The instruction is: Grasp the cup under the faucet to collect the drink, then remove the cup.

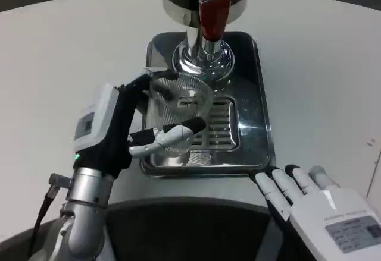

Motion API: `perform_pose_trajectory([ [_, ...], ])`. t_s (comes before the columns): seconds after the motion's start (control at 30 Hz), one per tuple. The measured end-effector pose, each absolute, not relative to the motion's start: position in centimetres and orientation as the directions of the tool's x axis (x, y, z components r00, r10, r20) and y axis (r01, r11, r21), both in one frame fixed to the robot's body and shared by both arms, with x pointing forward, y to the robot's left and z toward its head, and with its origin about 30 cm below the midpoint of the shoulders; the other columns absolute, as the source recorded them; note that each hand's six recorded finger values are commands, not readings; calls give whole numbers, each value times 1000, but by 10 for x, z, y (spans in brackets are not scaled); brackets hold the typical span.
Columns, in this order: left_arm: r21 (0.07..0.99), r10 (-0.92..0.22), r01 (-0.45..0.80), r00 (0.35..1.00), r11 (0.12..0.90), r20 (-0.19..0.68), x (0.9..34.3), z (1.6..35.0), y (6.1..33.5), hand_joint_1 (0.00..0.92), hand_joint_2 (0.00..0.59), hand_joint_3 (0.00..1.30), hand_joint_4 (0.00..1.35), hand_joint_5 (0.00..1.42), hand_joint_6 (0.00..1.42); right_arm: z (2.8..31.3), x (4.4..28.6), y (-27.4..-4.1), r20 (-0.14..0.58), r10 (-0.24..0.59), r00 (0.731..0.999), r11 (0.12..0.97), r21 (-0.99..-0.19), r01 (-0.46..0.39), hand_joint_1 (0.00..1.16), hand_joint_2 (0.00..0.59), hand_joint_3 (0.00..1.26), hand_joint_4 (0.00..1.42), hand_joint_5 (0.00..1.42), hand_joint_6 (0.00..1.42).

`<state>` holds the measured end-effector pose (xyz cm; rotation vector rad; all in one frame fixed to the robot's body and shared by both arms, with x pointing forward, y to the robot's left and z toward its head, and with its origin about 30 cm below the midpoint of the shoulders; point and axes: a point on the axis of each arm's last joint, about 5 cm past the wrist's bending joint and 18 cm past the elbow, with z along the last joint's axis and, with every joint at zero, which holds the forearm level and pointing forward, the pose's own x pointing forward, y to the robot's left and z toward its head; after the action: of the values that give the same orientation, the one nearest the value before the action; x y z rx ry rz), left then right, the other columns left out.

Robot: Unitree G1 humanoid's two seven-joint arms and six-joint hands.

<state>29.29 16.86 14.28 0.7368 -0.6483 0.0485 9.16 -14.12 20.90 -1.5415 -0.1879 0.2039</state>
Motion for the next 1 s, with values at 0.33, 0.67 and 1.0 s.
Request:
perform_pose_trajectory([
  [0.33, 590, -138, -288, 808, 754, 572, 306, 138, 144, 477, 345, 890, 1038, 806, 745, 209, 84, -145, -12, 232, 973, 26, -999, -19, 873, 285, 0, 0, 0, 0],
  [0.67, 586, -111, -330, 799, 741, 591, 316, 140, 128, 467, 350, 891, 1038, 816, 756, 208, 82, -149, -21, 224, 974, 44, -999, -32, 873, 285, 0, 0, 0, 0],
  [1.0, 592, -113, -343, 793, 729, 599, 326, 146, 113, 453, 346, 899, 1026, 832, 801, 208, 81, -153, -22, 221, 975, 58, -998, -36, 873, 285, 0, 0, 0, 0],
])
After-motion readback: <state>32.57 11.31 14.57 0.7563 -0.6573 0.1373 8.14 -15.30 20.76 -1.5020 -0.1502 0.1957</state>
